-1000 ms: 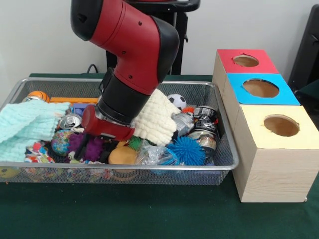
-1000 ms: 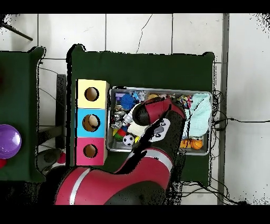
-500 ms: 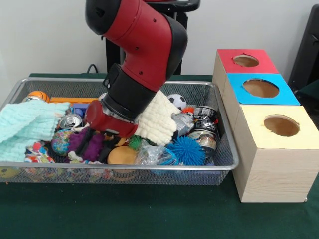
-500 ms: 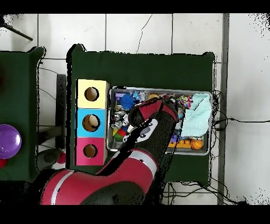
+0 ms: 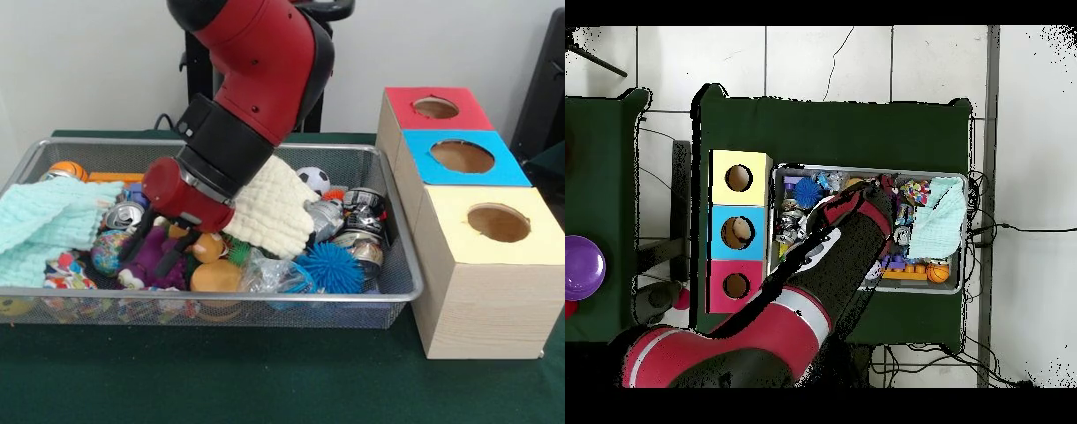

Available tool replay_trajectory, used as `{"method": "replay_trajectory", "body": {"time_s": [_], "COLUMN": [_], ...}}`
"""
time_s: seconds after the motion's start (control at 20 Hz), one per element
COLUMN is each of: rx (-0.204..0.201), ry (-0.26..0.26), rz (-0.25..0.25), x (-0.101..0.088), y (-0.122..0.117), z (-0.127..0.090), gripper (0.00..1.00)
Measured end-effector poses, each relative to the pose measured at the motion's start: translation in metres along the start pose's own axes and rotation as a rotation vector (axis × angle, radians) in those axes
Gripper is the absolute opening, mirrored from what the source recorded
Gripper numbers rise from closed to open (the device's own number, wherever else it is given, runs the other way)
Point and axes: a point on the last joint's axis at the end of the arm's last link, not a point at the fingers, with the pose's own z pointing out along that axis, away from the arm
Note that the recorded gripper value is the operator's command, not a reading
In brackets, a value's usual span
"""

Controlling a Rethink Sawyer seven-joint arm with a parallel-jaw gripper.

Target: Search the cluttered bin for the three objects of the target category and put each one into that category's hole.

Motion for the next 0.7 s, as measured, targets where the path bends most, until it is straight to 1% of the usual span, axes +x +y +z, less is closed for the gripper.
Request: {"method": "replay_trajectory", "body": {"time_s": [0.1, 0.2, 0.35, 0.5, 0.55, 0.6, 0.7], "rx": [0.015, 0.037, 0.044, 0.038, 0.035, 0.013, -0.001], "ry": [-0.019, -0.057, -0.086, -0.093, -0.093, -0.085, -0.078], "rz": [0.009, 0.036, 0.065, 0.106, 0.112, 0.156, 0.186], "x": [-0.002, -0.006, -0.012, -0.013, -0.013, -0.011, -0.009], "y": [-0.005, -0.014, -0.016, -0.018, -0.018, -0.020, -0.022], "z": [0.000, 0.001, 0.001, 0.004, 0.005, 0.010, 0.013], "gripper": [1.00, 1.00, 1.00, 1.00, 1.00, 1.00, 1.00]}}
